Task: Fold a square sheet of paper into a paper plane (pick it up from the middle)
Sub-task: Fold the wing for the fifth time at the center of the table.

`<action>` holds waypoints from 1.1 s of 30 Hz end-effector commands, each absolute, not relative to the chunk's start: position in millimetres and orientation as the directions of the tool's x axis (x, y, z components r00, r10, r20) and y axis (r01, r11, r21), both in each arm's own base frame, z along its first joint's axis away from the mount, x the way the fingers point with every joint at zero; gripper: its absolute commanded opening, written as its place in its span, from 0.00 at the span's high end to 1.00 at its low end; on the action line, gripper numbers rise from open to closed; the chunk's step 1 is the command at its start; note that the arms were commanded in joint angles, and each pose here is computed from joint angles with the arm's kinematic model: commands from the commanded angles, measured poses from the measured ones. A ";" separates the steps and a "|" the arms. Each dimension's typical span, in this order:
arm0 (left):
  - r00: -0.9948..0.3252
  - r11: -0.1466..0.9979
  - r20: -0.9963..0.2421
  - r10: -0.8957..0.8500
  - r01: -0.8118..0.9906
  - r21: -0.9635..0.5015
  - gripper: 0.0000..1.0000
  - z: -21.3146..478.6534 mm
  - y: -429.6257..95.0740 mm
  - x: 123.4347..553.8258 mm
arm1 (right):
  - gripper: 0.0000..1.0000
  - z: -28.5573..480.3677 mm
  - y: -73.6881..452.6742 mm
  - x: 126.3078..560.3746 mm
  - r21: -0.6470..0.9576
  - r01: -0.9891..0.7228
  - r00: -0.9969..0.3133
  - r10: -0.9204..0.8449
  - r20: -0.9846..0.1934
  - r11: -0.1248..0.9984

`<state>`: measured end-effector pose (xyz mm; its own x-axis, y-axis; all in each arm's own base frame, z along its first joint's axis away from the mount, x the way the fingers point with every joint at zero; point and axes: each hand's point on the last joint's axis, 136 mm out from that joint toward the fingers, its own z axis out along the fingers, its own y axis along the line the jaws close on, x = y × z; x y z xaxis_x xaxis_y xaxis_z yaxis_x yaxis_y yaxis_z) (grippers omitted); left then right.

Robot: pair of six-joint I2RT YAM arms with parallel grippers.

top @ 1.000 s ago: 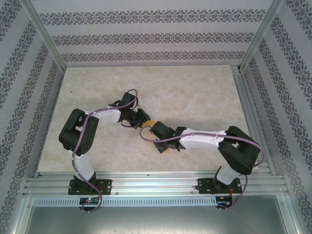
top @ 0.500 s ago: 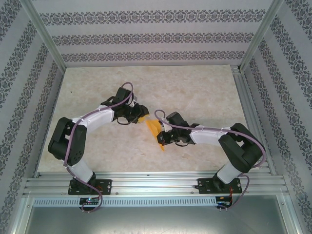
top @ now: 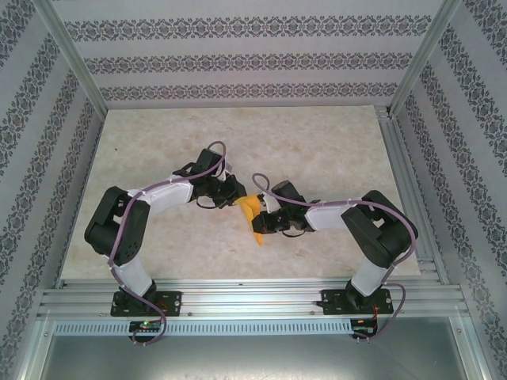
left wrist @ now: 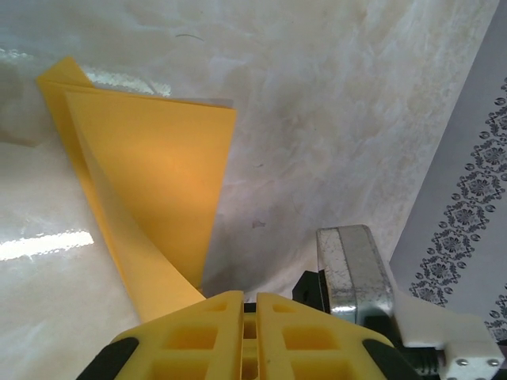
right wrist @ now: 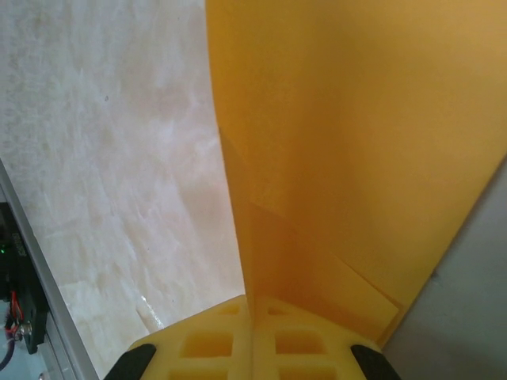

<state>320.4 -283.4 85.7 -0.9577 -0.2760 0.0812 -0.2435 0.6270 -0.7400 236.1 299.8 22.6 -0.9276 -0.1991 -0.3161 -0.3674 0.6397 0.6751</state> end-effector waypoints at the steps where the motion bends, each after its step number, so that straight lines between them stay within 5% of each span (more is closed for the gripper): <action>1: -0.959 0.607 0.093 -0.266 -0.242 -0.757 0.87 82.7 -292.0 319.6 | 0.96 30.1 306.1 247.9 0.717 -0.353 -0.931 -0.151 -0.332 0.602; 18: -0.965 0.632 0.123 -0.230 -0.244 -0.735 0.91 51.6 -307.1 315.4 | 0.93 16.2 298.6 249.8 0.750 -0.280 -0.956 -0.103 -0.275 0.600; 33: -0.965 0.648 0.101 -0.240 -0.237 -0.724 0.92 48.2 -306.6 322.5 | 0.66 38.8 281.4 239.9 0.508 -0.428 -0.877 -0.208 -0.433 0.747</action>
<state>313.7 -299.5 47.6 -0.9606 -0.2439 0.1331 -0.2636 0.6485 -0.7141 239.6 291.6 39.4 -0.9135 -0.1498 -0.3782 -0.3734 0.6778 0.6334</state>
